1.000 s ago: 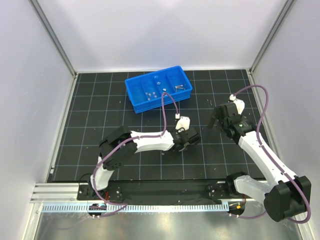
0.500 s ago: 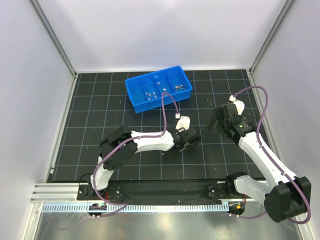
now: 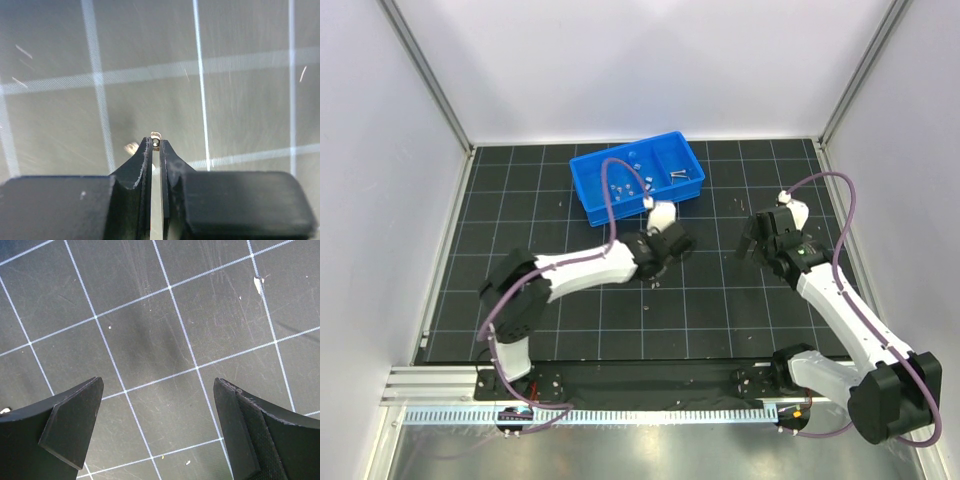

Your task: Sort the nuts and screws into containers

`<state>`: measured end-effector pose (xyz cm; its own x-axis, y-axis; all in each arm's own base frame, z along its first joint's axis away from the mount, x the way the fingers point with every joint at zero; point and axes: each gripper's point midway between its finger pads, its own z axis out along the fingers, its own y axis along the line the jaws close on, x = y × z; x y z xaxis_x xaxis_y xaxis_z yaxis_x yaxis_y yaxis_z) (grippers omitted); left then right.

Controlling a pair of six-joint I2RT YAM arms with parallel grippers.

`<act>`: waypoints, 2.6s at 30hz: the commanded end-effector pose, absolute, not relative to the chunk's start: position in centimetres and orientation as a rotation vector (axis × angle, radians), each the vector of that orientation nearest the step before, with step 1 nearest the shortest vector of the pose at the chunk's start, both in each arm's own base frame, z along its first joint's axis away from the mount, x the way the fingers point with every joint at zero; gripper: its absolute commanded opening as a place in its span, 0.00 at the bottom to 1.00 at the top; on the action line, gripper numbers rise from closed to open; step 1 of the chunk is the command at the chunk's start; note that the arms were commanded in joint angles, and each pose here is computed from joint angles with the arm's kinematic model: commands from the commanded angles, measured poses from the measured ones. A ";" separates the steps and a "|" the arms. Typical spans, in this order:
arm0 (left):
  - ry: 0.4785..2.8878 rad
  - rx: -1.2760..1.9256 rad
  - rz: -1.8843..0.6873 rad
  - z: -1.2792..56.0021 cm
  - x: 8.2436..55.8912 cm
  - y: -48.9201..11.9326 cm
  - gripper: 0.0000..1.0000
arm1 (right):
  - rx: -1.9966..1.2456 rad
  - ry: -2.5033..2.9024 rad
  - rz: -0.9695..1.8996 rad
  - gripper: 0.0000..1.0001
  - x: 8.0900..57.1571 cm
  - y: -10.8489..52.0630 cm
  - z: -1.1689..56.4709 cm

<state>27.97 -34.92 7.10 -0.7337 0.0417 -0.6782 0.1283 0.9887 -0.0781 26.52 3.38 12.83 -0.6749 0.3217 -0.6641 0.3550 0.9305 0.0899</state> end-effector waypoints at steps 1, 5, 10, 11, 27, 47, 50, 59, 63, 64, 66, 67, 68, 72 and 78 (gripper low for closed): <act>2.248 -0.027 -0.217 13.3 32.8 -32.1 0.08 | 0.507 2.324 -0.051 1.00 27.5 3.4 13.7; 2.191 -0.198 -0.154 15.4 38.6 -26.7 0.08 | 0.495 2.328 -0.048 0.99 28.3 3.7 14.0; 2.130 -0.333 -0.069 16.4 45.9 -21.0 0.09 | 0.482 2.320 -0.045 0.99 29.4 4.0 14.2; 2.146 -0.343 -0.052 15.2 46.8 -20.5 0.09 | 0.482 2.322 -0.039 1.00 29.5 4.1 14.1; 2.151 -0.356 -0.121 16.6 50.6 -18.0 0.62 | 0.472 2.344 -0.023 1.00 30.4 4.7 13.3; 2.448 0.115 -0.219 7.4 28.9 -29.9 0.54 | 0.482 2.342 0.002 1.00 27.5 4.2 12.9; 2.456 0.215 -0.216 6.9 29.0 -30.5 0.54 | 0.483 2.342 -0.003 0.99 27.4 4.1 12.8; 2.490 0.459 -0.258 5.3 27.9 -31.6 0.52 | 0.483 2.350 -0.024 1.00 27.4 3.9 12.6; 2.480 0.557 -0.240 4.5 27.9 -31.5 0.50 | 0.484 2.354 -0.026 1.00 27.5 3.9 12.4; 2.465 0.578 -0.218 4.4 28.2 -31.4 0.50 | 0.482 2.358 -0.020 1.00 27.5 4.0 12.3; 2.467 0.610 -0.199 3.9 28.3 -31.5 0.50 | 0.482 2.362 -0.024 1.00 27.5 4.0 12.2; 2.473 0.621 -0.185 3.6 28.3 -31.3 0.50 | 0.485 2.359 -0.026 1.00 27.5 4.0 12.3; 2.479 0.633 -0.179 3.3 28.3 -31.3 0.49 | 0.482 2.357 -0.028 1.00 27.5 3.9 12.3; 2.496 0.654 -0.166 2.2 28.2 -31.3 0.48 | 0.488 2.357 -0.037 1.00 27.4 3.7 12.3; 2.526 0.673 -0.169 0.9 27.8 -31.5 0.47 | 0.486 2.360 -0.040 1.00 27.3 3.7 12.2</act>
